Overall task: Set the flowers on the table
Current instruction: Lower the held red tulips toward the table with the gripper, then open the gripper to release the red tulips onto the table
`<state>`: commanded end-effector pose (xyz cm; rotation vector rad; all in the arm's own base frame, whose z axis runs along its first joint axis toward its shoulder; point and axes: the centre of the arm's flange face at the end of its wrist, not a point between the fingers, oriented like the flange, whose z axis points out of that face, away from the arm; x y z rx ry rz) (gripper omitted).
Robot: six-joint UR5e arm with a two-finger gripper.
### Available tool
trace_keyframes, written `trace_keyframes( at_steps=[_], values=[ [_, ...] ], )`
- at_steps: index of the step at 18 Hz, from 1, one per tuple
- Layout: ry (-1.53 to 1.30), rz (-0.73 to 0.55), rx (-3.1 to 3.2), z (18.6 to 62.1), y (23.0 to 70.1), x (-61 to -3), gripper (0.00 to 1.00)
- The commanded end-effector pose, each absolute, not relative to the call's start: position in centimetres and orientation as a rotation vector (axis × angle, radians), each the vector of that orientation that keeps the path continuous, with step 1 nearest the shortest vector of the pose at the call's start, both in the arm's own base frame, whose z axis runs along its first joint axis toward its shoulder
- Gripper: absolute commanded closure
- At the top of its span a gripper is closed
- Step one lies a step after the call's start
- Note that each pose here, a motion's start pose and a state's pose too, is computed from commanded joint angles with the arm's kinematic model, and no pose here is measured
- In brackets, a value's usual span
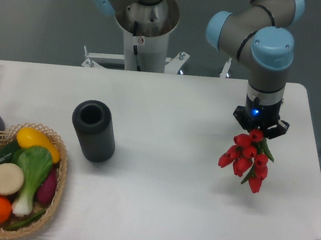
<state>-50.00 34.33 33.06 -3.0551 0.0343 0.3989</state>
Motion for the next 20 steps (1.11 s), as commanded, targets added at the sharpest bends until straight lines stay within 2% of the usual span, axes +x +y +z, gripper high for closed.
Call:
trace_keyframes(
  at_steps=[12, 17, 20],
  values=[
    [0.05, 0.36, -3.069, 31.6, 34.5, -49.9, 1.0],
    [0.059, 0.271, -3.105, 27.1, 35.9, -50.5, 0.94],
    [0.081, 0.271, -3.094, 27.3, 36.9, -50.2, 0.83]
  ],
)
